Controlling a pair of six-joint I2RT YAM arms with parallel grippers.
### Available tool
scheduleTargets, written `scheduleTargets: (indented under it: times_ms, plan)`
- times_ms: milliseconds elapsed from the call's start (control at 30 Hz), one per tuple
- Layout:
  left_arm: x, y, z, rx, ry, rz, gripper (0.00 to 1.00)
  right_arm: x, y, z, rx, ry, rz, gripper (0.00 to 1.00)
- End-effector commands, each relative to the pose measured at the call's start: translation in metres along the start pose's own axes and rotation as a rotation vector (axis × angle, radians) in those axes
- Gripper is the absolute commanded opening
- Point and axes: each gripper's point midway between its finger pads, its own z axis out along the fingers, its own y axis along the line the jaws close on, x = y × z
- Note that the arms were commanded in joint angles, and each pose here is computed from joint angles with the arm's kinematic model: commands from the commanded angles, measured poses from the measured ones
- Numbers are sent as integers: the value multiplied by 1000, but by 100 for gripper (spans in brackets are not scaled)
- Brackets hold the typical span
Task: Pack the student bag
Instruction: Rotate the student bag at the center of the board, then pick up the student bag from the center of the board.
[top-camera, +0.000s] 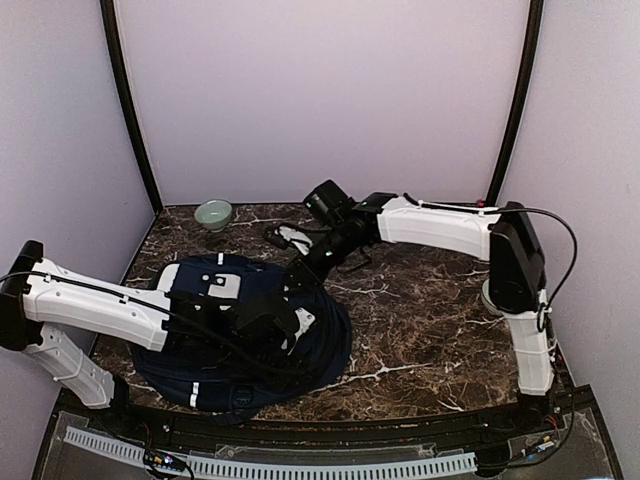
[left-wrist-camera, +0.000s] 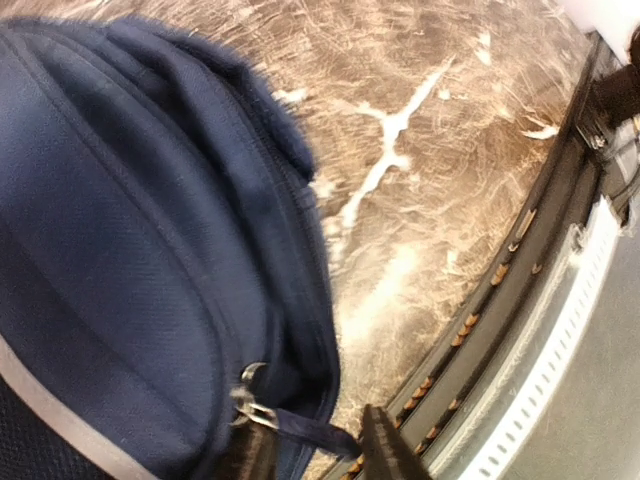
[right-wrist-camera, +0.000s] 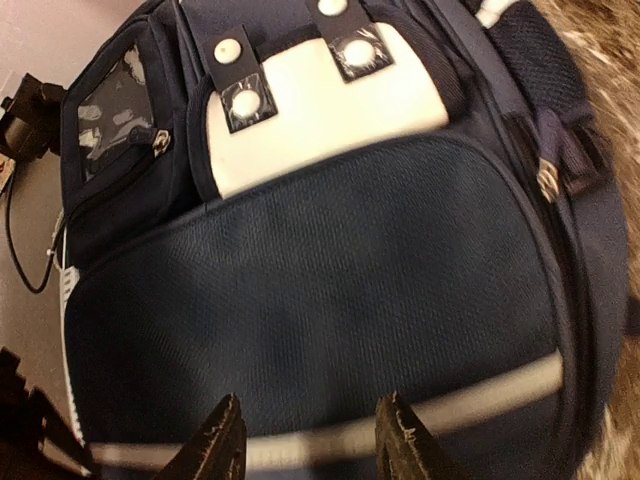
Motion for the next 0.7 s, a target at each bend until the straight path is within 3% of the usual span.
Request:
scheduleTargets:
  times_ms: [0,167,367,667]
  plan:
    - [-20,-26,-28,93,-27,81,38,-30,13,-101,73,-194,-24,46]
    - [-16,-14,-48,26,23,166,43,7,26,-136,100,-231,-27,48]
    - [0,13,-39,-127,147,340,48,65,48,-141,83,-205,-55,48]
    - [11,48,-20,-337,307,518,47,101,73,-134,-35,-182,-86,47]
